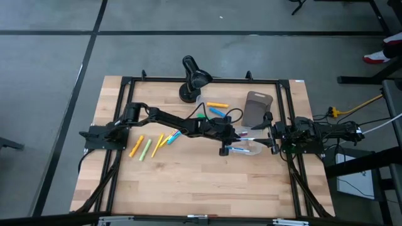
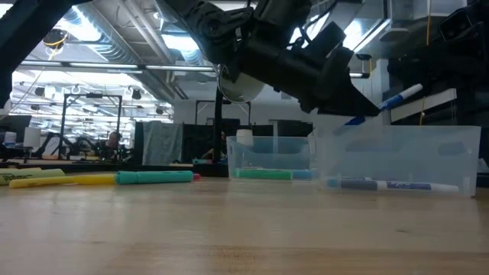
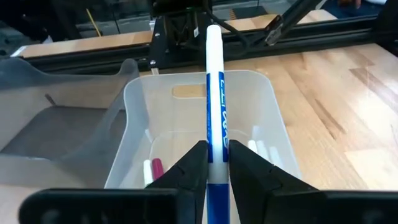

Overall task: Pick & Place Markers
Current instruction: Put the dark blue marker pen into the bottom transparent bin, then put the light blue highlighter pen into the top transparent bin

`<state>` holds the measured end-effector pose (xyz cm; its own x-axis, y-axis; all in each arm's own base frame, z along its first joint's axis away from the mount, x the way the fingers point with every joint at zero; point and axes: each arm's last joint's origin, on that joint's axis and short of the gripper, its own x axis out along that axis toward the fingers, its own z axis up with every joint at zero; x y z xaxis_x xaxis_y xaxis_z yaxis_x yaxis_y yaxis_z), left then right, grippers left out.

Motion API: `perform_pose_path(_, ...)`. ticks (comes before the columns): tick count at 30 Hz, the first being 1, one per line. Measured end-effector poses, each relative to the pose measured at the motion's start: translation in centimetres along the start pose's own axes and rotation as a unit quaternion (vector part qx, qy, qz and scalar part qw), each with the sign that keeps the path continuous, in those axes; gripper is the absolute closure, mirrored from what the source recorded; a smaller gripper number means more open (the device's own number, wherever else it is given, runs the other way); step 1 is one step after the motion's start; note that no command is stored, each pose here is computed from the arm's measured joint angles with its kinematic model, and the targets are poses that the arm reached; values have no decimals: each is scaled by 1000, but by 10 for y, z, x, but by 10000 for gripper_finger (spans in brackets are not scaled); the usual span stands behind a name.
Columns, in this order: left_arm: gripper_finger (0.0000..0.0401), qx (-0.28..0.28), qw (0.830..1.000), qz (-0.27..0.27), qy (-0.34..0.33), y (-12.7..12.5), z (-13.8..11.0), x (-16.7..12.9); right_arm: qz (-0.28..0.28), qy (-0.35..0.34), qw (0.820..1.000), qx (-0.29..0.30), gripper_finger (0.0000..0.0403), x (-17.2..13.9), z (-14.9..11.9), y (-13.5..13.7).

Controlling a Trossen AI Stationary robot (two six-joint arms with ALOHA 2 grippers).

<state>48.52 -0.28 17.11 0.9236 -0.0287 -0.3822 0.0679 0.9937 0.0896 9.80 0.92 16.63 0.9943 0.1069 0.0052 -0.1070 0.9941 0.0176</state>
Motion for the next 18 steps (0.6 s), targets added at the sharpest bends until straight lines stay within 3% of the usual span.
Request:
perform_pose_path(11, 325, -33, 999, 18, -5, -1, 1, 0, 0, 0, 1000, 0, 159, 0, 0, 0)
perform_pose_path(15, 311, -31, 999, 28, -19, -5, 5, 0, 0, 0, 1000, 0, 159, 0, 0, 0)
perform_pose_path(18, 302, 1, 999, 30, -18, -10, 11, -5, 0, 0, 1000, 0, 159, 0, 0, 0)
